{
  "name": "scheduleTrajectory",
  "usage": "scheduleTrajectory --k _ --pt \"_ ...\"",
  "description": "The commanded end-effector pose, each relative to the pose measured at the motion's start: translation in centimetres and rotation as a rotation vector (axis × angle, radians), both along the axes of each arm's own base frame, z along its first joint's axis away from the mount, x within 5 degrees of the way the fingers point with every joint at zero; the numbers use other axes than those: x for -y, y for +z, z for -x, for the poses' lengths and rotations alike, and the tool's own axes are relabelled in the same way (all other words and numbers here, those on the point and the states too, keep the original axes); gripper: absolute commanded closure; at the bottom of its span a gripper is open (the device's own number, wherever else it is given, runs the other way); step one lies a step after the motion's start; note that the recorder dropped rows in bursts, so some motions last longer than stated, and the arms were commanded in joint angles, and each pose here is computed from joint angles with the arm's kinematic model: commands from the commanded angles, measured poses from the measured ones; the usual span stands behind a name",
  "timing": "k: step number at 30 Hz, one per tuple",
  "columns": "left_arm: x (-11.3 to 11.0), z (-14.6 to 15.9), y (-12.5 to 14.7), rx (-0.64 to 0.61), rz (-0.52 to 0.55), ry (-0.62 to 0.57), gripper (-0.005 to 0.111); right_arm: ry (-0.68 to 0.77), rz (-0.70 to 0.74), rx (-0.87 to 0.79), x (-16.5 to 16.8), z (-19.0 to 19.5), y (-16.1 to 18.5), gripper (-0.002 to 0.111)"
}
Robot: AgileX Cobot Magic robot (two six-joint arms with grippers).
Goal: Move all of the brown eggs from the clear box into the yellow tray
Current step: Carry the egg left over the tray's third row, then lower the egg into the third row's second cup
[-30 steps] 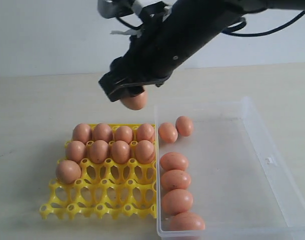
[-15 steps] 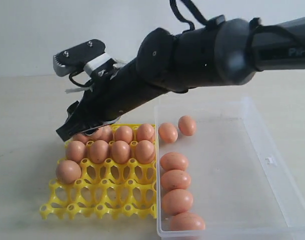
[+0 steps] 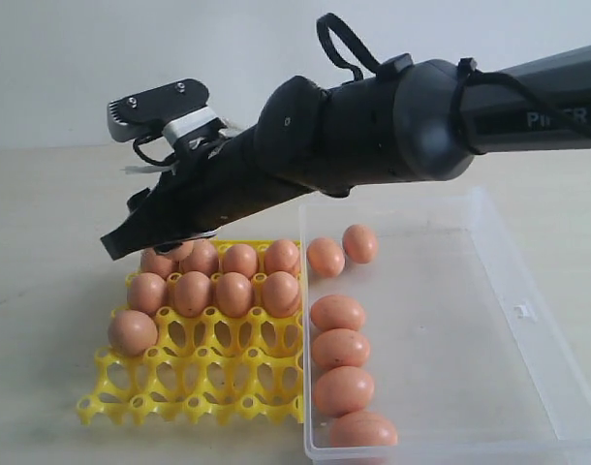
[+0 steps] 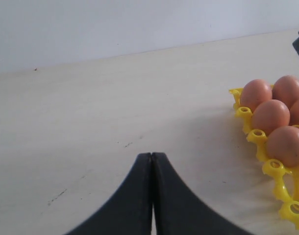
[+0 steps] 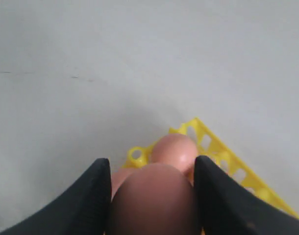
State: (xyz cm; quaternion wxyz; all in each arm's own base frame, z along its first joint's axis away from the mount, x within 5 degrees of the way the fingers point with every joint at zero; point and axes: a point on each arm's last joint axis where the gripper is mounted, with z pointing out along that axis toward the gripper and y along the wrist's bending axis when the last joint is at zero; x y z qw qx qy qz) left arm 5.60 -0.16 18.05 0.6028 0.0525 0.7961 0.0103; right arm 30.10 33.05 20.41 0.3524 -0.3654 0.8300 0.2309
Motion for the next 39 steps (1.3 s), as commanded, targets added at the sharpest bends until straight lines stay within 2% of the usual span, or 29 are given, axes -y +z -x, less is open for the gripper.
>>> scheduleTrajectory --k 1,11,19,27,39 --pt "0.1 0.0 0.2 0.013 0.008 -0.007 0.107 -0.132 0.015 0.065 0.7 -0.5 1.2 0.108" --pt "0.1 0.0 0.2 0.013 0.008 -0.007 0.107 -0.143 -0.015 0.068 0.6 -0.6 1.3 0.108" --pt "0.1 0.0 0.2 0.013 0.008 -0.007 0.107 -0.204 -0.078 0.024 0.0 -0.8 -1.3 0.108" --pt "0.1 0.0 0.2 0.013 0.008 -0.007 0.107 -0.156 -0.081 0.038 0.1 0.8 -3.7 0.108" --pt "0.1 0.0 0.2 0.013 0.008 -0.007 0.107 -0.053 -0.207 0.128 0.5 3.8 -6.1 0.108"
